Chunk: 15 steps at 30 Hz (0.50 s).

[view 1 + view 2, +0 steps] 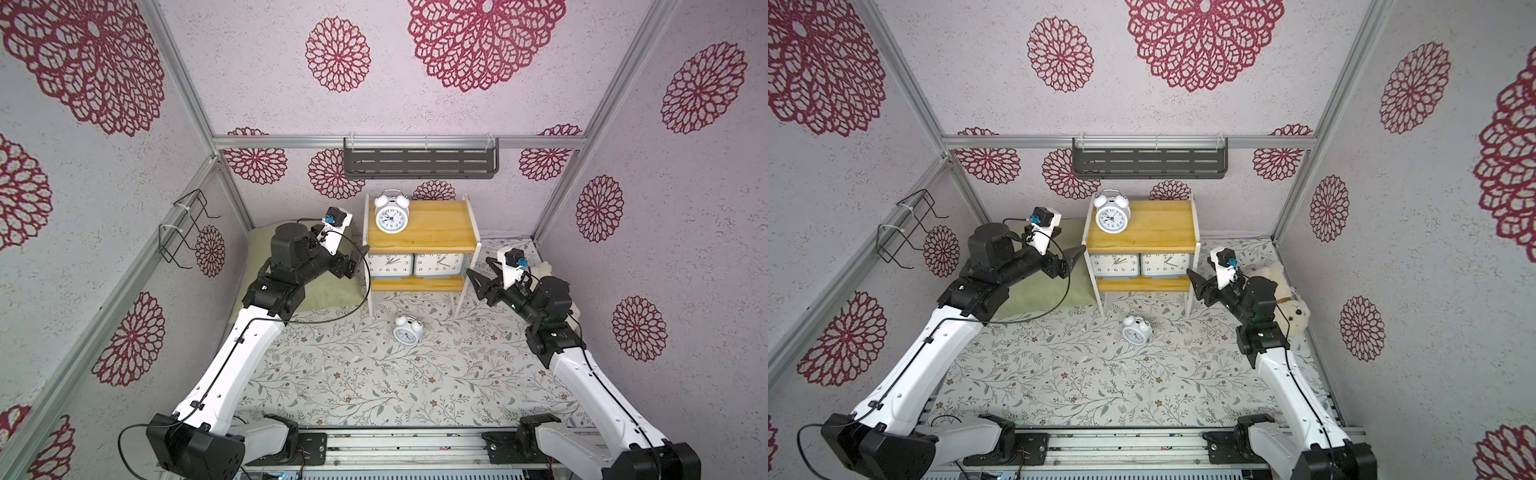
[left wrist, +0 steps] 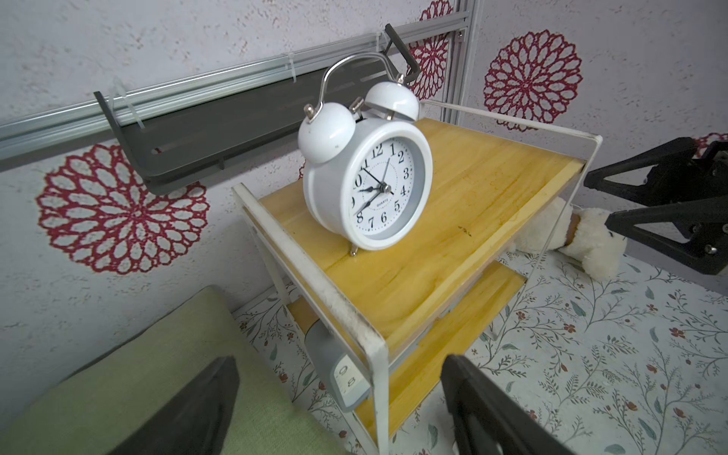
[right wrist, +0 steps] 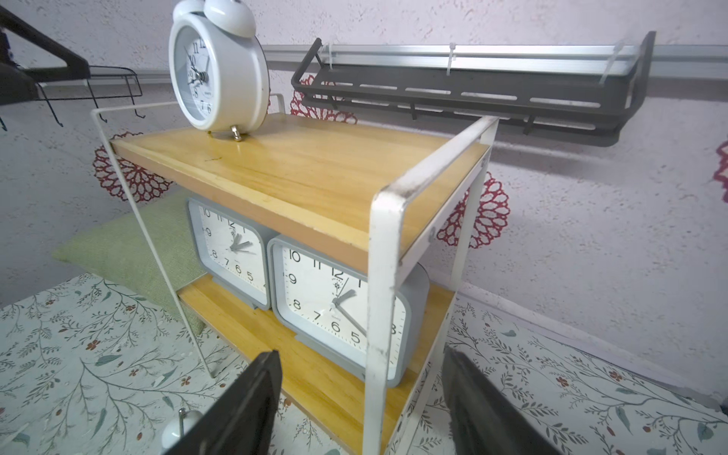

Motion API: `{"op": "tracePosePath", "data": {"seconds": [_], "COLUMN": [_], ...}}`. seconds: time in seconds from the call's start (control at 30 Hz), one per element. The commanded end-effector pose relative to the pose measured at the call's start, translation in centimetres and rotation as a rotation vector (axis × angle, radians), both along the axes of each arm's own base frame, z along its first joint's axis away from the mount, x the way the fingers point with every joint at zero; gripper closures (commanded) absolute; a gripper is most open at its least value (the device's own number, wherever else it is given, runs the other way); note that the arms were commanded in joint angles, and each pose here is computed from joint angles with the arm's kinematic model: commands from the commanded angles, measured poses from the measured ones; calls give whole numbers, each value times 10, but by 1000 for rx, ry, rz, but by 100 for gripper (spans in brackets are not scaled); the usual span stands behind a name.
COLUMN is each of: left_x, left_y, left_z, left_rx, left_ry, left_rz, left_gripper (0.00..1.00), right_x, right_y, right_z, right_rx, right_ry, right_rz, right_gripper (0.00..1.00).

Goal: Place the alarm clocks on the shelf by style
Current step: Pick up the alarm from the center of the board.

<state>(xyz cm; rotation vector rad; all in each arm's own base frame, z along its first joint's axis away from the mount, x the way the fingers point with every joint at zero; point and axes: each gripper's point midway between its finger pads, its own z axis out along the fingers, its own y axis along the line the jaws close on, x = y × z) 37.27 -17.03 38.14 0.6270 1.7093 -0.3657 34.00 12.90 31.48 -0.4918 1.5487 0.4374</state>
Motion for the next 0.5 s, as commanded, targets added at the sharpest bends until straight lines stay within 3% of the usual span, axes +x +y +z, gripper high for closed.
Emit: {"op": "tracePosePath", "data": {"seconds": [0.0,0.47], "left_x": [-12,-60], "left_y": [10,26], "left_z": [-4,-80], "left_rx": [-31,-103], "left_ry": [1,118], "left_rz": [34,72], "left_gripper": [11,11], "right_x": [-13,-57], "right_y": [-3,20], "right_z": [-6,-77], "right_rx": [13,59], "right_ry": [25,138], "right_rz": [-10,88], "right_gripper": [27,29]}}
